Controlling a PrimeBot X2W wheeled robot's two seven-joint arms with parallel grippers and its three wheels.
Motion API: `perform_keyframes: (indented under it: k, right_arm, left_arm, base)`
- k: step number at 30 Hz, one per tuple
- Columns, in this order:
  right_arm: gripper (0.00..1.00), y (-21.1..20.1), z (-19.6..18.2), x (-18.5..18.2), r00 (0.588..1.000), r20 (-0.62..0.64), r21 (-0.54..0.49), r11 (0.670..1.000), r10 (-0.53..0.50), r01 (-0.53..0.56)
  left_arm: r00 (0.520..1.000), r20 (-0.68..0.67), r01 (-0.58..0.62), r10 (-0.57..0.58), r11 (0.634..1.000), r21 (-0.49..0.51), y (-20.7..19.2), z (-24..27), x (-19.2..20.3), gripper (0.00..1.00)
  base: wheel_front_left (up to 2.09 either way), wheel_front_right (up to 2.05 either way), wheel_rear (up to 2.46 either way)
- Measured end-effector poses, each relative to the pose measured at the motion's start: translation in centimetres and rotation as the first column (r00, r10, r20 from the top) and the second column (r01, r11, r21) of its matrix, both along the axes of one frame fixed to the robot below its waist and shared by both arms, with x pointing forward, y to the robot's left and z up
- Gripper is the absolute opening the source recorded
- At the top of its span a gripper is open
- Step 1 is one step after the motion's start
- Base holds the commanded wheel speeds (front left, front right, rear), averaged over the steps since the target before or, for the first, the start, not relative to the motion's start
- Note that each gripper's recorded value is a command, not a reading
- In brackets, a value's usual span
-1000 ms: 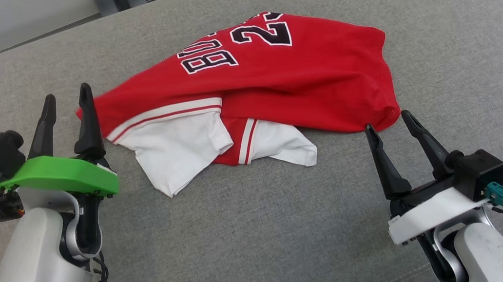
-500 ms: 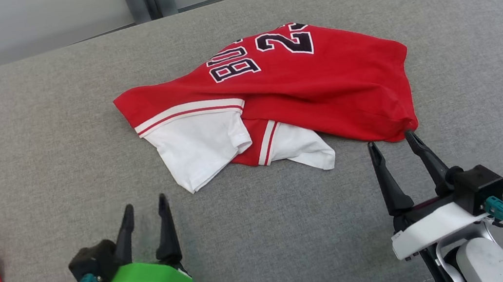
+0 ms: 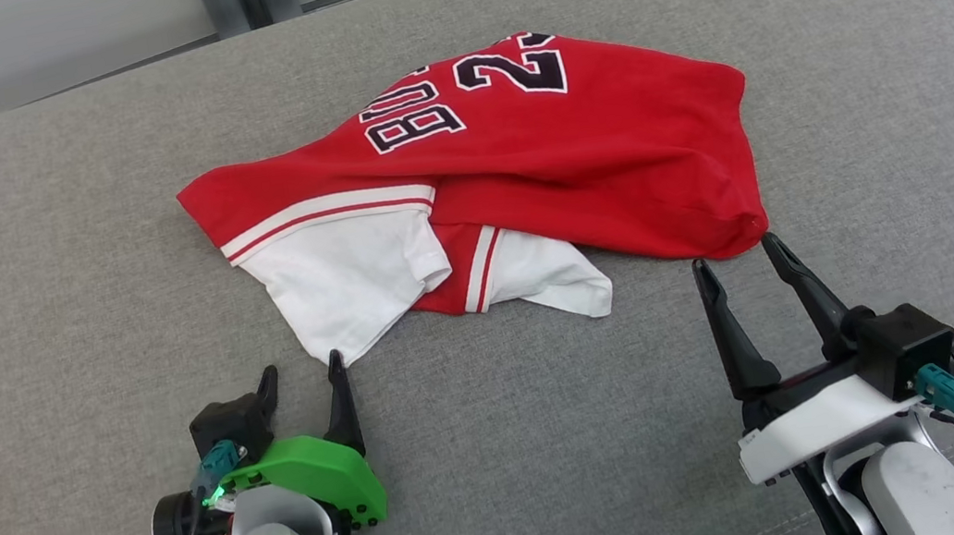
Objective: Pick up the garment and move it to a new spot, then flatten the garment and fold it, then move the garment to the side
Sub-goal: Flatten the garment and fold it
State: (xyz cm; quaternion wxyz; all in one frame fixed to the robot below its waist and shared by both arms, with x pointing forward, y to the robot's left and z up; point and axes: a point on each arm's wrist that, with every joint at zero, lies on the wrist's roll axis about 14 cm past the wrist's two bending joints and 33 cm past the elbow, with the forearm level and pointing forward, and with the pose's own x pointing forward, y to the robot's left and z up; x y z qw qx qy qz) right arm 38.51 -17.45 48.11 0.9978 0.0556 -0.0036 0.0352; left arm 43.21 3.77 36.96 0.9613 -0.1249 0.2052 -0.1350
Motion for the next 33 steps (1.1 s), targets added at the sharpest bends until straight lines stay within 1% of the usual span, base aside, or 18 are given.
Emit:
perform_keyframes:
  k: [10,11,12,13,14,15,20,24,26,29,32,33]
  right_arm:
    - [1.0,-1.2,-0.3,-0.5,0.999,-0.012,0.002,0.999,-0.038,0.038]
    - [1.0,-1.2,-0.3,-0.5,0.999,-0.012,0.003,0.999,-0.039,0.039]
    - [1.0,-1.3,-0.3,-0.4,0.999,-0.012,0.002,0.999,-0.04,0.04]
    - [1.0,-1.2,-0.3,-0.4,0.999,-0.012,0.003,0.999,-0.04,0.04]
    - [1.0,-1.2,-0.3,-0.4,0.999,-0.011,0.003,0.999,-0.039,0.039]
    - [1.0,-1.2,-0.3,-0.4,0.999,-0.011,0.003,0.999,-0.039,0.039]
    - [1.0,-1.1,-0.3,-0.2,0.999,-0.011,0.006,0.999,-0.034,0.034]
    - [1.0,-0.9,-0.2,-0.1,1.0,-0.007,0.011,1.0,-0.028,0.028]
    - [1.0,-1.0,-0.2,-0.2,0.999,-0.007,0.022,0.999,-0.033,0.033]
    - [1.0,-2.3,-0.5,-0.2,0.997,-0.018,0.074,0.994,-0.081,0.082]
    - [1.0,-3.6,-1.6,-0.4,0.99,-0.055,0.118,0.984,-0.127,0.133]
    - [1.0,-4.0,-2.0,-0.4,0.988,-0.068,0.147,0.978,-0.141,0.15]
  left_arm:
    - [0.997,0.003,0.076,-0.077,0.996,0.044,-1.9,-0.5,0.5,1.0]
    - [0.996,-0.001,0.093,-0.093,0.994,0.055,-2.2,-0.7,0.2,0.81]
    - [0.994,-0.01,0.114,-0.113,0.991,0.068,-2.4,-0.9,-0.1,0.55]
    - [0.991,-0.012,0.132,-0.131,0.988,0.079,-2.7,-1.0,-0.2,0.37]
    - [0.99,-0.015,0.144,-0.144,0.986,0.083,-2.9,-1.0,-0.4,0.07]
    - [0.989,-0.013,0.15,-0.149,0.986,0.078,-3.1,-1.0,-0.4,0.0]
    - [0.991,0.021,0.127,-0.129,0.989,0.07,-2.9,-0.2,0.1,0.0]
    - [0.995,0.053,0.078,-0.08,0.996,0.034,-1.7,1.0,1.1,0.0]
    - [0.996,0.078,0.037,-0.036,0.999,-0.005,-0.8,2.0,1.7,0.0]
    - [0.991,0.129,-0.015,0.02,0.999,-0.042,0.7,3.7,2.3,0.0]
    - [0.983,0.171,-0.055,0.063,0.997,-0.054,2.3,4.9,2.4,0.0]
    - [0.982,0.177,-0.063,0.072,0.997,-0.054,2.7,5.1,2.4,0.0]
  base:
    - [0.0,0.0,0.0]
    - [0.0,0.0,0.0]
    - [0.0,0.0,0.0]
    - [0.0,0.0,0.0]
    - [0.0,0.0,0.0]
    - [0.0,0.0,0.0]
    - [0.0,0.0,0.0]
    - [0.0,0.0,0.0]
    - [0.0,0.0,0.0]
    - [0.0,0.0,0.0]
    - [0.0,0.0,0.0]
    - [0.0,0.0,0.0]
